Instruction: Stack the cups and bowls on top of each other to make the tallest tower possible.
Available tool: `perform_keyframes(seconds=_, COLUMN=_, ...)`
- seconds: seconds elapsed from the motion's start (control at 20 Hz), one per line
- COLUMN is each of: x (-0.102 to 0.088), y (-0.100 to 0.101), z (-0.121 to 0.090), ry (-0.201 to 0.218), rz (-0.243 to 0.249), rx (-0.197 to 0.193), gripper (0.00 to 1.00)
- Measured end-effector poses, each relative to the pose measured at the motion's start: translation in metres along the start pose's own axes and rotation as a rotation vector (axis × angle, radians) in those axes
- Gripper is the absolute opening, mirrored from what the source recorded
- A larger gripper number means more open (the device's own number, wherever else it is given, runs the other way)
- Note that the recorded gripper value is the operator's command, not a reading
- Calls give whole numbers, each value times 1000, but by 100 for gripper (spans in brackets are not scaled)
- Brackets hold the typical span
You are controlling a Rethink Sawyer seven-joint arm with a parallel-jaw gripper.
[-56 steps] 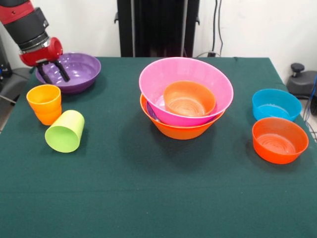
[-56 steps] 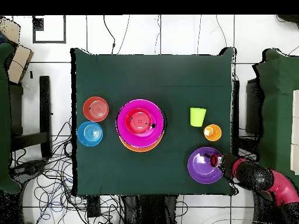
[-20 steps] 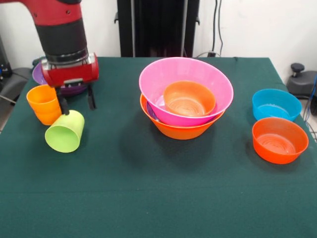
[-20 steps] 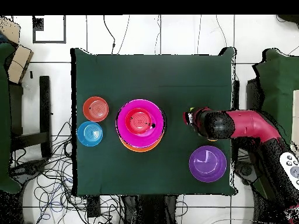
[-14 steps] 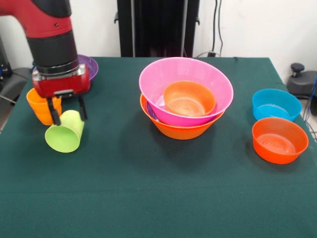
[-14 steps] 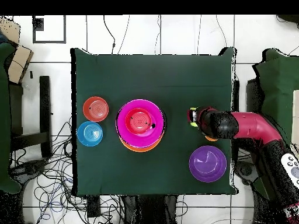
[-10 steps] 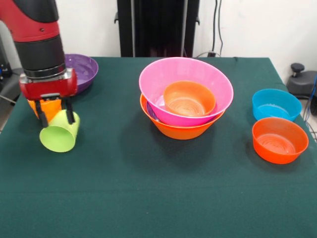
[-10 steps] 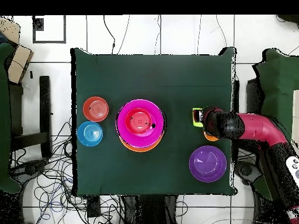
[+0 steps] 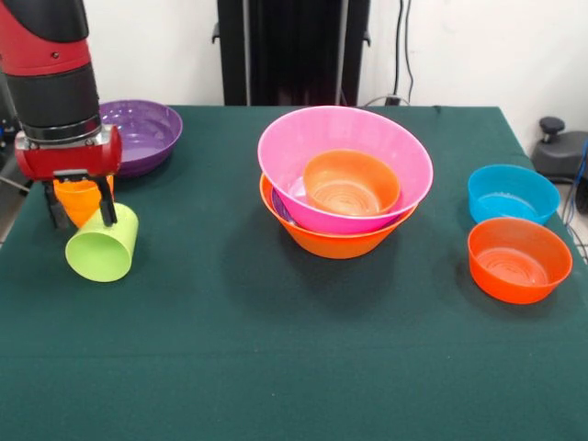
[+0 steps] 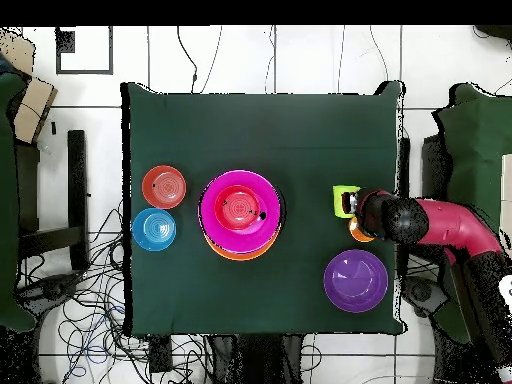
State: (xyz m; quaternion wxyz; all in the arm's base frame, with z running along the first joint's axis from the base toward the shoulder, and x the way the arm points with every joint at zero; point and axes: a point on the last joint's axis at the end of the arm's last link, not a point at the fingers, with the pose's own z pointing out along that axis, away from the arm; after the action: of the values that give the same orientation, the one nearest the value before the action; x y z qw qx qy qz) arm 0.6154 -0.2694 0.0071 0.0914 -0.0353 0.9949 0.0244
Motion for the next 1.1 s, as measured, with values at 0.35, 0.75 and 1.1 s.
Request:
perform_keyframes(seconds=0.35, x=-11, y=-6, z=-42, ry=-6, rz=12, rx=31, gripper=100)
perform_keyframes(seconds=0.75, x=-32, y=-9, z=-116, ry=43, rz=63, rx=52, gripper=100)
perform_keyframes(seconds=1.1, x=-38, y=-13, z=-141, ry=44, rz=70, rx=77, gripper=100)
